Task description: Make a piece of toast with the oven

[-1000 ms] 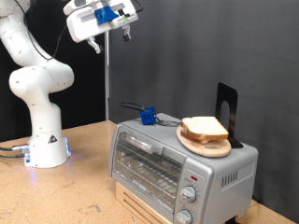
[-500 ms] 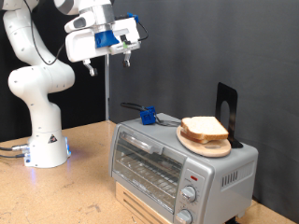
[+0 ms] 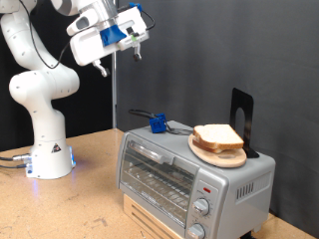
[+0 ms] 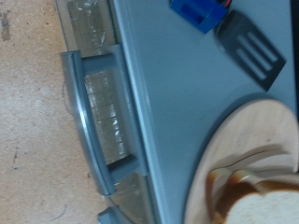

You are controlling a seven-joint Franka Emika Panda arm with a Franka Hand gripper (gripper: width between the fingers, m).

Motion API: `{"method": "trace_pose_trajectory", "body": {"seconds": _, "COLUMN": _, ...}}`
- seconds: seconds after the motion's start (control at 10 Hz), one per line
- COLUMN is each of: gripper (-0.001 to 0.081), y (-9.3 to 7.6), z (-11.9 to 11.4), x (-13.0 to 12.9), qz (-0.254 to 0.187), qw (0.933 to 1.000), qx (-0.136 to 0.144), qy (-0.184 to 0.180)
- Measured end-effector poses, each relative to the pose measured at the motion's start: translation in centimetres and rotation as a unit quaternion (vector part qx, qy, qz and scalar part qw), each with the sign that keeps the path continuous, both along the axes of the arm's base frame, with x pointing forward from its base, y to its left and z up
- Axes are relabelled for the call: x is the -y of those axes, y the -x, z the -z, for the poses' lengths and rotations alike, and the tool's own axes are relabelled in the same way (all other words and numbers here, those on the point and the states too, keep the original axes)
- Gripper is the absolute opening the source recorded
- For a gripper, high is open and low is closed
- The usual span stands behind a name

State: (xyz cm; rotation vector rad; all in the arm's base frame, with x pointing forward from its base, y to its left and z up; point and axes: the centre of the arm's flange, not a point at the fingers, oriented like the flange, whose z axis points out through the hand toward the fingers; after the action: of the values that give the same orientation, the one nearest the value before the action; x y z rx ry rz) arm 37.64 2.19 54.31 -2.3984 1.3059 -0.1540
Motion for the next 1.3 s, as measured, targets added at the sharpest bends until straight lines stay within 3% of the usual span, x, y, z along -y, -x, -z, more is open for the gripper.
{"method": "trace_pose_trajectory", "body": {"seconds": 0.3, "gripper": 0.0808, "y": -2.1, "z": 2.8, "x": 0.4, "qz": 0.018, "qw": 0.9997, "qx": -0.011, "qy": 0.011}}
{"method": "trace_pose_trajectory", "body": {"seconds": 0.5, "gripper": 0.0808, "y": -3.0, "z": 4.1, "x": 1.2, "qz": 0.005, "qw": 0.9998, "qx": -0.012, "qy": 0.013}}
{"method": "trace_pose_trajectory", "body": {"seconds": 0.8, "gripper": 0.0808, "y": -3.3, "z": 4.7, "x": 1.8, "qz": 0.008, "qw": 0.9997, "qx": -0.017, "qy": 0.013}}
{"method": "trace_pose_trajectory", "body": {"seconds": 1.0, "gripper": 0.0808, "y": -3.1, "z": 4.9, "x": 1.8, "qz": -0.016, "qw": 0.9997, "qx": -0.015, "qy": -0.009}}
{"method": "trace_pose_trajectory", "body": {"seconds": 1.3, "gripper": 0.0808, "y": -2.8, "z": 7.7, "x": 1.6, "qz": -0.010, "qw": 0.9996, "qx": -0.027, "qy": -0.001}}
